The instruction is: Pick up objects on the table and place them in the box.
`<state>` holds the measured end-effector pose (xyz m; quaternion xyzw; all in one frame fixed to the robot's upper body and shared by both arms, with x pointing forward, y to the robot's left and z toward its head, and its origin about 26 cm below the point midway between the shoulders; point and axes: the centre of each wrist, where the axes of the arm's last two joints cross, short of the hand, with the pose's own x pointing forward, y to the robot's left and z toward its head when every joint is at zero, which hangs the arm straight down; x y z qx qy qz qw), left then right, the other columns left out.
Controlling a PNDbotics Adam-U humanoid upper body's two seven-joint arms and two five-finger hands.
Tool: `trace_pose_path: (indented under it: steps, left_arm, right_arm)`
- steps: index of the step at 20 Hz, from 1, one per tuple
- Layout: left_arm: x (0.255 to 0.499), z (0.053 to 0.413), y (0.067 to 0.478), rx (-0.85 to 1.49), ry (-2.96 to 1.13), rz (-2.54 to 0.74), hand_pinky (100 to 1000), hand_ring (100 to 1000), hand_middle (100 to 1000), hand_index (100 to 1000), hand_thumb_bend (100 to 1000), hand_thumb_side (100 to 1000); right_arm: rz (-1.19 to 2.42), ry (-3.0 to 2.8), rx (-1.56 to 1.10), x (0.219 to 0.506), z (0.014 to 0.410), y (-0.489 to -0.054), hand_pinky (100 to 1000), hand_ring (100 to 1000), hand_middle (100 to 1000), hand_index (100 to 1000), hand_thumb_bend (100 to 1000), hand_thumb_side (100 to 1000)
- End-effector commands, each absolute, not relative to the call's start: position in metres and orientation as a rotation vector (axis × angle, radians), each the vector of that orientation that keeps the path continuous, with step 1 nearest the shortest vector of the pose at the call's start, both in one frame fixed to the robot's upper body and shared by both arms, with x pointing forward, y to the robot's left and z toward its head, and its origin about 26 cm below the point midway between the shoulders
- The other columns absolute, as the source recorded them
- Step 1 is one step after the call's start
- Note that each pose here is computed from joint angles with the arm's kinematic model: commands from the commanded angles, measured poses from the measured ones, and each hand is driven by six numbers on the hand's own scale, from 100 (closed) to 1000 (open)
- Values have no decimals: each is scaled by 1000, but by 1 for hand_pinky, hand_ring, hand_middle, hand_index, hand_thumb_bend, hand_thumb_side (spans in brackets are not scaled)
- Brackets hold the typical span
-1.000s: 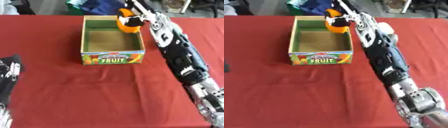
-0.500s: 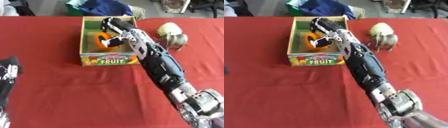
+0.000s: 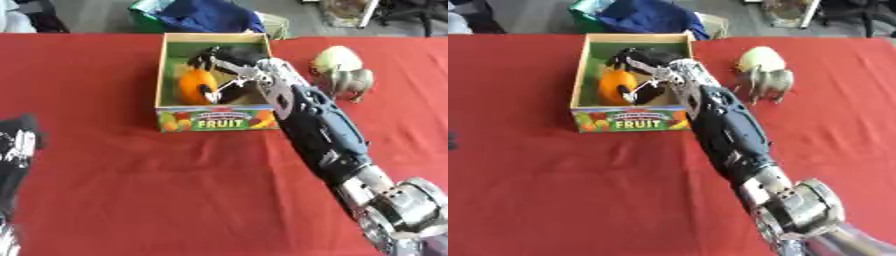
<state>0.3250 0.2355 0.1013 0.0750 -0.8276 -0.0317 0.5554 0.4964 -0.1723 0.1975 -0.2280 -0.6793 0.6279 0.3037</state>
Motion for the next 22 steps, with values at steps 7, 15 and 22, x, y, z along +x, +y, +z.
trace_pose_path:
  steps: [7, 15, 22]
  left_arm:
    - [325, 107, 240, 198, -1979, -81, 604, 591, 549, 623, 298, 518]
    - [324, 106, 245, 221, -1977, -81, 605, 591, 549, 623, 298, 518]
    - [324, 105, 247, 233, -1972, -80, 605, 591, 549, 623, 298, 518]
  right_arm:
    - [1520, -2081, -754, 480, 286, -230, 718, 747, 779, 921, 100, 183]
    - [1572, -1997, -869, 457, 309, -303, 790, 875, 879, 955, 204, 261]
    - [1545, -1834, -1022, 442, 304, -353, 815, 921, 914, 968, 320, 305]
